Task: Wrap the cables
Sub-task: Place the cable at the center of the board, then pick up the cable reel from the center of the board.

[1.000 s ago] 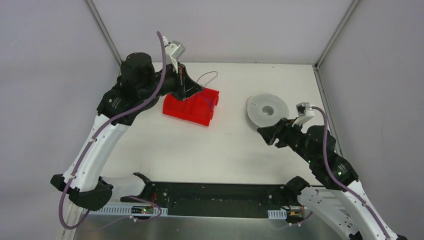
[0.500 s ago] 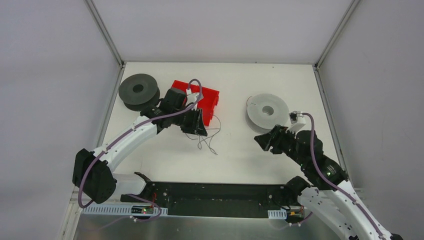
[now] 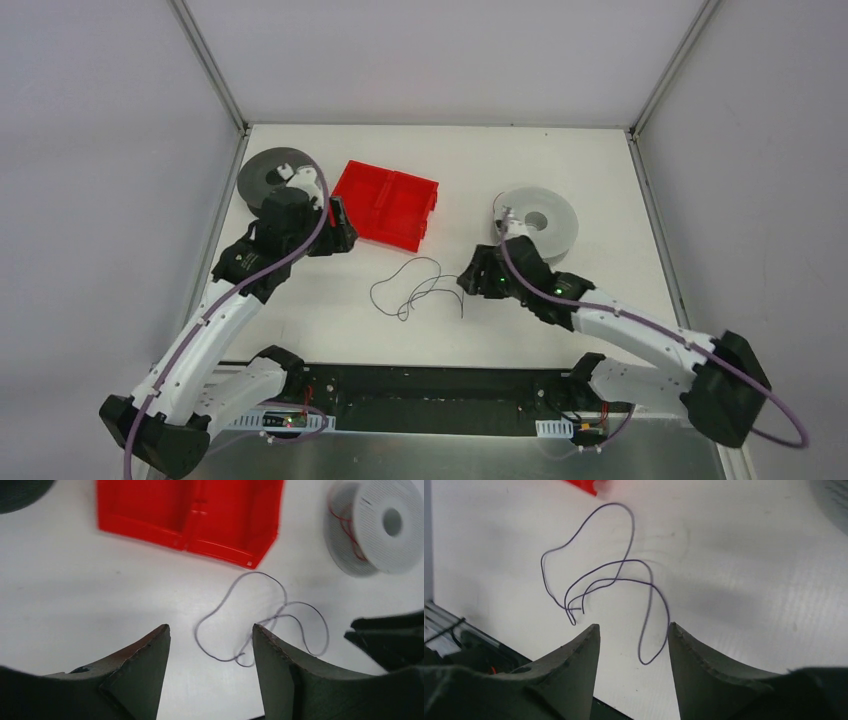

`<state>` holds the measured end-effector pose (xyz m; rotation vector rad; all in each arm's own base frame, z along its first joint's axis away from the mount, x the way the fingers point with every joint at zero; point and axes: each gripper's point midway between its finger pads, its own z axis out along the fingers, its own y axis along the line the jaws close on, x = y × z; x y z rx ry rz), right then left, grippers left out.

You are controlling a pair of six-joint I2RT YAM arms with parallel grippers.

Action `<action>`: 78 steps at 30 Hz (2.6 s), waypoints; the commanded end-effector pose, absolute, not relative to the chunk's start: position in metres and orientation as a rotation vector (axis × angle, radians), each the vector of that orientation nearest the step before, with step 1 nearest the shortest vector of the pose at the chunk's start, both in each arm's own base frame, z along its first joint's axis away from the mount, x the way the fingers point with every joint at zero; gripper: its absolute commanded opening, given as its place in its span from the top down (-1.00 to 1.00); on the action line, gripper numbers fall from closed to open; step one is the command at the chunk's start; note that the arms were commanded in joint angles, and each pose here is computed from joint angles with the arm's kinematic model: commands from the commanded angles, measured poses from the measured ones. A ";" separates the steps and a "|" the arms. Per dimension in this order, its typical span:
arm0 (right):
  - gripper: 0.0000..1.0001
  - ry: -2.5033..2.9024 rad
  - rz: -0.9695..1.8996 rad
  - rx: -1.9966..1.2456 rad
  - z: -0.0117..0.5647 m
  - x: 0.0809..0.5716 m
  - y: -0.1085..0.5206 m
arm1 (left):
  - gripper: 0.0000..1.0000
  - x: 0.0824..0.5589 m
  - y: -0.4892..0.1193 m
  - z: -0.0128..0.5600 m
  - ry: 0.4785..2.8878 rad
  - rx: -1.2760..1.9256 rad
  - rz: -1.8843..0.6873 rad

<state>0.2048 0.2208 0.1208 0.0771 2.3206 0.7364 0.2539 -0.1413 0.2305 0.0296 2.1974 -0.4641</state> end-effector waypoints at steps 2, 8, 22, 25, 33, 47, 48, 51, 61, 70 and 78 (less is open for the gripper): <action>-0.09 2.170 0.697 -0.342 0.149 0.218 0.306 | -0.25 0.249 -0.066 0.198 2.217 -0.323 -0.214; -0.08 2.052 0.624 -0.826 0.136 0.194 0.404 | -0.37 0.244 -0.025 0.194 2.118 -0.549 -0.072; 0.04 2.165 0.373 -0.715 0.045 0.216 0.446 | -0.40 0.235 0.016 0.208 1.945 -0.833 -0.034; 0.10 2.195 0.418 -0.743 0.036 0.207 0.449 | -0.41 0.240 0.018 0.218 1.913 -0.891 -0.066; 0.25 2.197 0.399 -0.755 0.027 0.188 0.448 | -0.61 0.275 0.026 0.219 1.837 -1.050 -0.159; 1.00 2.225 0.424 -0.541 0.044 0.182 0.385 | -0.55 0.348 0.088 0.150 1.888 -1.247 -0.385; 1.00 2.220 0.460 -0.517 0.049 0.181 0.384 | -0.54 0.351 0.088 0.145 1.897 -1.252 -0.405; 1.00 2.214 0.507 -0.476 0.058 0.176 0.376 | -0.54 0.363 0.094 0.138 1.889 -1.240 -0.458; 1.00 2.192 0.592 -0.428 0.067 0.169 0.365 | -0.60 0.402 0.106 0.129 1.887 -1.170 -0.632; 1.00 2.175 0.615 -0.398 0.065 0.168 0.358 | -0.61 0.421 0.114 0.100 1.913 -1.236 -0.665; 1.00 2.184 0.623 -0.399 0.060 0.167 0.358 | -0.27 0.456 0.115 0.098 1.769 -1.226 -0.874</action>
